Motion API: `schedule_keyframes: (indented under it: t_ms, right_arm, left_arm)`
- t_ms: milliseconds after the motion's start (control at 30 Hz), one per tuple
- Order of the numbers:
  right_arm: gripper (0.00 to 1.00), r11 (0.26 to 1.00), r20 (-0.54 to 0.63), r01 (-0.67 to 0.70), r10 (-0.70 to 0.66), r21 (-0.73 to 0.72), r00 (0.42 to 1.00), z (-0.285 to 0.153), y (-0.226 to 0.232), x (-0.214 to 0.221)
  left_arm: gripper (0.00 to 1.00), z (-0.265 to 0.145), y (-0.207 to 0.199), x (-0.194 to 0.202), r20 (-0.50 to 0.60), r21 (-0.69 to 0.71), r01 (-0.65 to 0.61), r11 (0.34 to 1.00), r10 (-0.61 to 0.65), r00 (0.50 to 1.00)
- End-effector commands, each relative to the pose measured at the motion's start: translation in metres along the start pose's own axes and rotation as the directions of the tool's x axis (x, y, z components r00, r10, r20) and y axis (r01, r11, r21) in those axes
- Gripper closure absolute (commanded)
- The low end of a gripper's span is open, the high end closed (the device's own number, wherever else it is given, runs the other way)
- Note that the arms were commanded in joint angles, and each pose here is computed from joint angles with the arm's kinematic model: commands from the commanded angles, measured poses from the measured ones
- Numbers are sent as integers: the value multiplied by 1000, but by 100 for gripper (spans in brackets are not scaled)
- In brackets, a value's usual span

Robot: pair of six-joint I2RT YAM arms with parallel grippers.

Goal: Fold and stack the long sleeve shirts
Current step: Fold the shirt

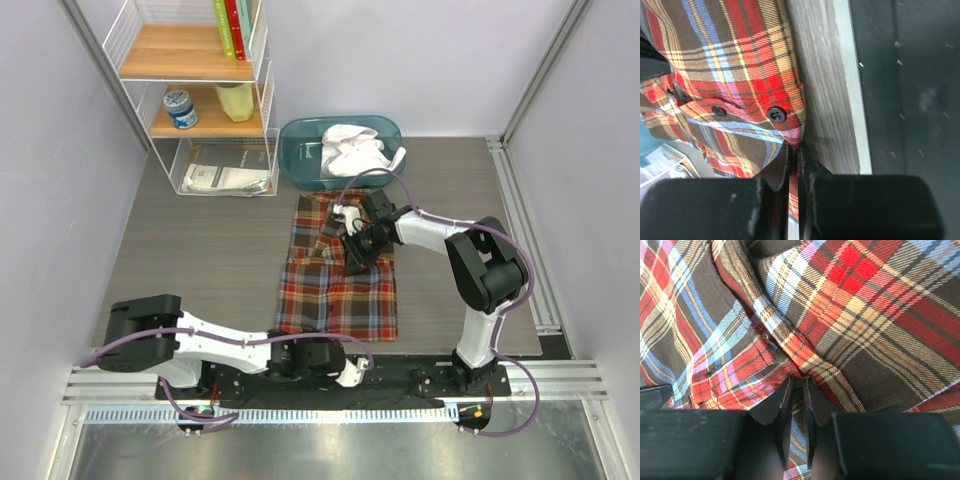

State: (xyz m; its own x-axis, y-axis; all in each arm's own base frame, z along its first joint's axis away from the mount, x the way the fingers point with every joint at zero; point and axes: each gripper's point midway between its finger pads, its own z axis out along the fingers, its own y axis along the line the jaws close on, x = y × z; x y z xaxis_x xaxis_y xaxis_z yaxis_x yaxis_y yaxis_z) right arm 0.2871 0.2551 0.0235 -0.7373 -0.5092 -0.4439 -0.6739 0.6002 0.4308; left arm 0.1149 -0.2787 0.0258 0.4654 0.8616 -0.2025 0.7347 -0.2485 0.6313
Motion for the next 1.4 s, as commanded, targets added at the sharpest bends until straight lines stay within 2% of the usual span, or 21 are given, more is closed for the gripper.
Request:
schedule_keyframes:
  t_ms: [0, 133, 200, 267, 333, 367, 500, 567, 667, 700, 767, 1033, 1100, 1367]
  right_arm:
    - [78, 999, -26, 5, -7, -53, 1000, 1, 34, 21]
    - [77, 998, 1, 7, -6, -57, 1000, -8, 45, 15]
    - [72, 998, 24, 45, -44, -36, 999, -22, 49, 0]
    - [70, 997, 7, 79, -79, -26, 997, -37, 53, -7]
    - [66, 990, 61, 138, -137, -7, 989, -57, 60, -34]
    - [65, 987, 64, 162, -162, 5, 985, -63, 60, -38]
    - [61, 965, 118, 254, -260, 63, 958, -78, 56, -70]
    - [61, 965, 117, 253, -259, 63, 959, -75, 48, -77]
    - [62, 964, 122, 260, -265, 60, 957, -69, 37, -90]
    - [62, 961, 130, 269, -275, 65, 952, -68, 34, -97]
    - [62, 965, 123, 257, -263, 62, 957, -58, 23, -99]
    - [71, 973, 56, 230, -231, 19, 971, -19, 0, -77]
    - [73, 972, 36, 233, -233, 12, 972, -12, -4, -69]
    - [78, 964, 21, 264, -264, -21, 964, -3, -6, -62]
  left_arm:
    - [100, -31, 1, -25, 33, 147, 104, 984, -110, 993]
    - [100, -65, -8, -38, 82, 291, 147, 946, -178, 981]
    - [100, -83, -15, -39, 67, 385, 131, 913, -169, 983]
    - [100, -106, -22, -47, 80, 489, 125, 863, -187, 979]
    - [100, -129, -29, -60, 131, 586, 101, 804, -218, 967]
    - [100, -142, -21, -71, 171, 602, 88, 793, -236, 957]
    - [100, -178, -13, -86, 178, 709, 105, 697, -322, 930]
    - [100, -188, -5, -95, 183, 748, 116, 654, -371, 910]
    - [100, -181, 26, -95, 170, 748, 171, 642, -433, 885]
    - [100, -173, 43, -88, 143, 748, 229, 623, -488, 861]
    - [100, -160, 61, -79, 108, 743, 262, 615, -497, 861]
    - [100, -89, 126, -29, 120, 654, 302, 693, -490, 863]
    - [100, -75, 140, -19, 110, 649, 322, 690, -503, 857]
    - [100, -20, 169, 13, 123, 584, 328, 742, -480, 868]
